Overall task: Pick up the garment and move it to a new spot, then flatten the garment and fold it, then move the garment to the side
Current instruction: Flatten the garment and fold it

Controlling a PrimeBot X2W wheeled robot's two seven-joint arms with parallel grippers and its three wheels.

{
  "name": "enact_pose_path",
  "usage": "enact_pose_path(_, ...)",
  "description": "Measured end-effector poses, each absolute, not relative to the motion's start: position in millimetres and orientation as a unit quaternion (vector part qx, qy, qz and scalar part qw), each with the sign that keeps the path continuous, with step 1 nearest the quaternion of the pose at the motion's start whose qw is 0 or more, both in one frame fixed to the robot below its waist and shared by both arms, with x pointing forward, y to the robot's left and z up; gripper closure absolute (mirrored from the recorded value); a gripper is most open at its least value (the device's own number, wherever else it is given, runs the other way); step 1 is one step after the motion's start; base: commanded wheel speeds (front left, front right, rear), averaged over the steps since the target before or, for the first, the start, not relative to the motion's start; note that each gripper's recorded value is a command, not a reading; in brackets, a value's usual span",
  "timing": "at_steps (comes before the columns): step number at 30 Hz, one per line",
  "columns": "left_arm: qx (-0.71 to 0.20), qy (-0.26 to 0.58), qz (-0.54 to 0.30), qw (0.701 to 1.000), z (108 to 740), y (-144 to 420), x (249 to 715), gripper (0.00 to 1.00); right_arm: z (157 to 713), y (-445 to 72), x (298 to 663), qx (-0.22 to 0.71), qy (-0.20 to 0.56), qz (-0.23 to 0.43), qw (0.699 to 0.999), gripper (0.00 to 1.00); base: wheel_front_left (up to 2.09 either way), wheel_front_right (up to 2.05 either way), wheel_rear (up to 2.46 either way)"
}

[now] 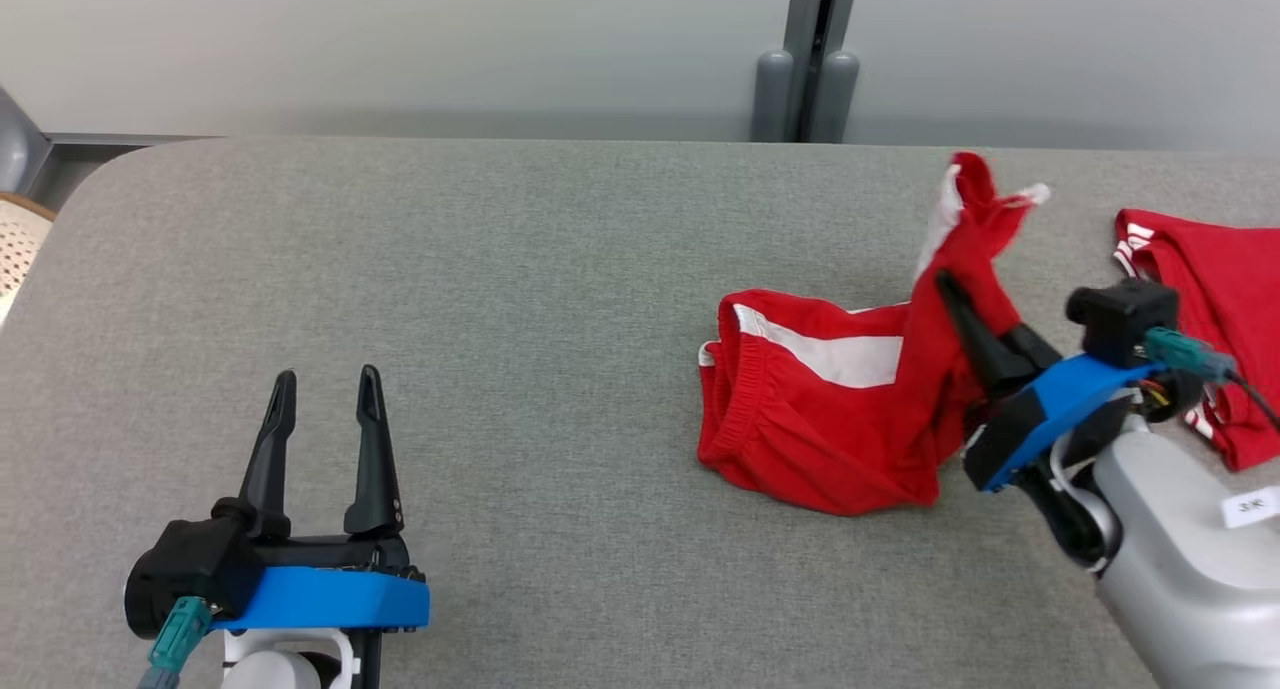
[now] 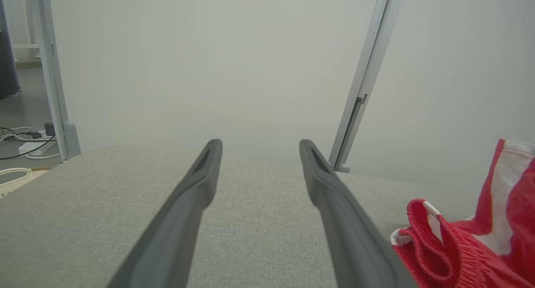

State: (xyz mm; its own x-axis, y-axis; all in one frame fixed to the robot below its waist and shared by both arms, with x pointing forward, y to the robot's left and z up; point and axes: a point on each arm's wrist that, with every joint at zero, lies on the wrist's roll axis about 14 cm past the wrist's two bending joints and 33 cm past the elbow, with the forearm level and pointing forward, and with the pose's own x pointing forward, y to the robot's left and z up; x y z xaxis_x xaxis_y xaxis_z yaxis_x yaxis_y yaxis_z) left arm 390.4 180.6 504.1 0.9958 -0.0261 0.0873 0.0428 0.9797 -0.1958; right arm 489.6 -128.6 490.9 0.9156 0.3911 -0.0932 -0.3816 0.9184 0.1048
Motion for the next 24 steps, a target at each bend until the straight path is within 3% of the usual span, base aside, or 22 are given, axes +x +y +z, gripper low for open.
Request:
enact_pose_path(8,-0.102,-0.042,-0.006,0.994,504.1,188.0,382.3,0.00,478.8,-58.4,474.3,0.031,0.089,0.281,0.955,1.00,0.00,0.00,0.00)
enact_pose_path(16,-0.107,-0.037,0.002,0.994,500.4,192.0,380.6,0.00,440.2,-33.9,452.3,0.030,0.145,0.303,0.941,1.00,0.00,0.00,0.00)
enact_pose_path(17,-0.107,-0.036,0.003,0.994,499.7,192.3,380.9,0.00,438.0,-29.5,450.1,0.033,0.146,0.306,0.940,0.87,0.00,0.00,0.00)
enact_pose_path(18,-0.107,-0.035,0.004,0.994,499.0,192.4,381.1,0.00,436.1,-24.8,447.7,0.035,0.147,0.309,0.939,0.24,0.00,0.00,0.00)
enact_pose_path(19,-0.107,-0.034,0.004,0.994,498.8,192.5,381.4,0.00,435.3,-18.6,444.5,0.039,0.147,0.315,0.937,0.00,0.00,0.00,0.00)
enact_pose_path(24,-0.107,-0.037,0.002,0.994,500.4,191.2,383.6,0.00,442.1,-10.1,439.0,0.055,0.124,0.324,0.936,0.00,0.00,0.00,0.00)
